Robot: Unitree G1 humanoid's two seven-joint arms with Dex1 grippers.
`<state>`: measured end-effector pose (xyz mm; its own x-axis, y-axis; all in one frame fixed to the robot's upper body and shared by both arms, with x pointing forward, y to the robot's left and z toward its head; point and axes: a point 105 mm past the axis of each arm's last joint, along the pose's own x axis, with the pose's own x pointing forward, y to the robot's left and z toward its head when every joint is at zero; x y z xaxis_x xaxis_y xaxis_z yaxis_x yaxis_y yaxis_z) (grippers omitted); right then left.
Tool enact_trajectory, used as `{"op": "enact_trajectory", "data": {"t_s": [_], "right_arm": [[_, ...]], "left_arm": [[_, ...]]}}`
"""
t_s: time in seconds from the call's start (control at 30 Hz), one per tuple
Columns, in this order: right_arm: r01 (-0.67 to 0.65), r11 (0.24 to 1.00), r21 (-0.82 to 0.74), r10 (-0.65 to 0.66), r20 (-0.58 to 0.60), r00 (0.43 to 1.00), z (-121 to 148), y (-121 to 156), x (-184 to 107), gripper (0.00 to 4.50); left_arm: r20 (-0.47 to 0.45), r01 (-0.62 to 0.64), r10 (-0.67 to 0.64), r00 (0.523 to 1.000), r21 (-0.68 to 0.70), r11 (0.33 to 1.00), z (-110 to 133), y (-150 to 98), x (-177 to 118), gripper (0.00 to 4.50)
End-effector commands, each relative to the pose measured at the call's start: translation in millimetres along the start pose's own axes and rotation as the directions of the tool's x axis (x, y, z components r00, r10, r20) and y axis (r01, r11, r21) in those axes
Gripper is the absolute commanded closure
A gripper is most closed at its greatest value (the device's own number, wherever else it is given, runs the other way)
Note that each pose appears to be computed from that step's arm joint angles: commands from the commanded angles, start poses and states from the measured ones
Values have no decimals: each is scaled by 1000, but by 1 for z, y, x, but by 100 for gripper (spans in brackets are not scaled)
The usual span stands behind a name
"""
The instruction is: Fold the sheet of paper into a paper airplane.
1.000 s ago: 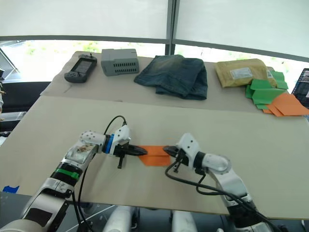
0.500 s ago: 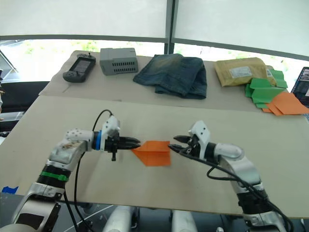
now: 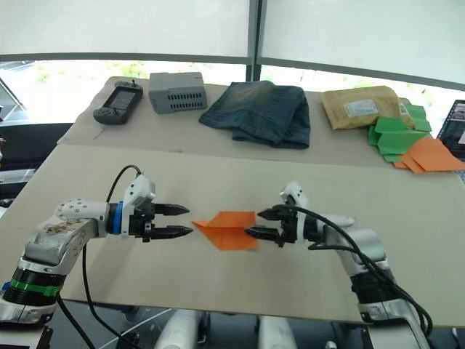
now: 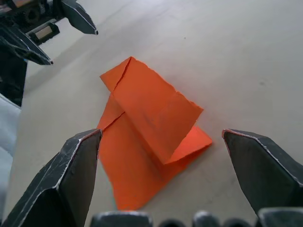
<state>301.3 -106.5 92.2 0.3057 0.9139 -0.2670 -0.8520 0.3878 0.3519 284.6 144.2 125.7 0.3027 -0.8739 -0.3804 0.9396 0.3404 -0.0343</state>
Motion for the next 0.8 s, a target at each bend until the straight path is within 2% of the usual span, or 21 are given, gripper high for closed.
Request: {"op": "enact_trajectory", "data": {"t_s": [0.03, 0.13, 0.37, 0.4, 0.53, 0.63, 0.73, 0.8], "right_arm": [[-66, 998, 14, 66, 0, 998, 8, 7, 3, 80], [-78, 997, 12, 78, -47, 996, 1, 6, 5, 177], [-129, 991, 18, 129, -14, 992, 10, 14, 4, 426], [-132, 991, 10, 132, 0, 991, 14, 15, 3, 447], [-129, 989, -69, 133, 53, 990, 30, 19, -1, 447], [-48, 960, -276, 92, 148, 985, 64, 20, -8, 447], [47, 873, -486, 59, 200, 978, 89, 23, -13, 447], [73, 785, -615, 29, 154, 988, 91, 24, -14, 447]], "left_arm": [[21, -15, 14, 1000, 37, 999, 10, -3, -4, 131], [20, -28, 27, 999, 40, 999, 9, -2, -5, 131], [28, -34, 33, 999, 28, 999, 9, -2, -7, 131], [27, -33, 32, 999, 25, 999, 9, -1, -8, 131], [29, -28, 28, 999, 17, 999, 9, -1, -9, 131], [26, -32, 32, 999, 16, 999, 9, 4, -10, 131], [23, -42, 41, 999, 19, 999, 9, 8, -12, 131], [23, -46, 45, 999, 19, 999, 9, 10, -13, 131]]}}
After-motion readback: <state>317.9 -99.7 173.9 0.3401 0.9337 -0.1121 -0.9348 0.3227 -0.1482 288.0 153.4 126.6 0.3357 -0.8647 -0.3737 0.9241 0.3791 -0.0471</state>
